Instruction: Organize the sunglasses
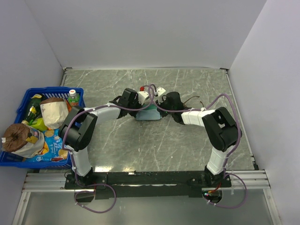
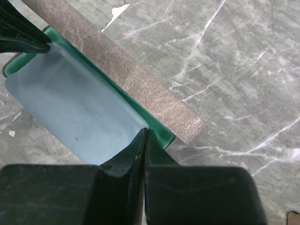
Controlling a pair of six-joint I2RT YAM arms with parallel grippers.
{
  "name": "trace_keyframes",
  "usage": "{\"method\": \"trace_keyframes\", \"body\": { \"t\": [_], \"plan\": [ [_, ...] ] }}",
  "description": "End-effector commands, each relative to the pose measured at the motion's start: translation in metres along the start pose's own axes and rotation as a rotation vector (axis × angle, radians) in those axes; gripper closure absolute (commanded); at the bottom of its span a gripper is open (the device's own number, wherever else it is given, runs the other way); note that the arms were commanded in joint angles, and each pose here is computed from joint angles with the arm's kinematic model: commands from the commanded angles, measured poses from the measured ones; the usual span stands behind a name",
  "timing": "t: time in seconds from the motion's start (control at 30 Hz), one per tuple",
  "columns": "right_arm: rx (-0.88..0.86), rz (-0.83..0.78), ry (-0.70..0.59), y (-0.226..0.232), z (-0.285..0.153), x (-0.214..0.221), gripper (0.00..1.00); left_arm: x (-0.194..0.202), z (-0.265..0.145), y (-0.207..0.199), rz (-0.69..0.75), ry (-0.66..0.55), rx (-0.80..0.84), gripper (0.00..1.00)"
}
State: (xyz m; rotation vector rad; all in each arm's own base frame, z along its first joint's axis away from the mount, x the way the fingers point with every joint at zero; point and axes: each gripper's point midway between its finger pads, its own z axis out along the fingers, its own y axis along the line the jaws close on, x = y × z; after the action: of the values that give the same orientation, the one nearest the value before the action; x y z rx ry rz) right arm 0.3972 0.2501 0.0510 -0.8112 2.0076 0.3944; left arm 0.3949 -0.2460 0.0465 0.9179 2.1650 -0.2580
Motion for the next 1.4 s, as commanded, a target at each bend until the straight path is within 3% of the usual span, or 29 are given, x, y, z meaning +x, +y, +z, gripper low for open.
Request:
{"method": "trace_keyframes", "body": {
  "t": [0.0, 1.37],
  "plan": [
    [0.012, -0.039, -0.109, 0.0, -0.0095, -0.0368, 1.0, -0.0219, -0.0106, 0.0041, 0.02, -0.068, -0.029, 0.99],
    [0.06, -0.047, -0.117, 0.0, -0.0075, -0.0356, 1.0, -0.0278, -0.0113, 0.0045, 0.049, -0.107, -0.082, 0.99]
  ]
}}
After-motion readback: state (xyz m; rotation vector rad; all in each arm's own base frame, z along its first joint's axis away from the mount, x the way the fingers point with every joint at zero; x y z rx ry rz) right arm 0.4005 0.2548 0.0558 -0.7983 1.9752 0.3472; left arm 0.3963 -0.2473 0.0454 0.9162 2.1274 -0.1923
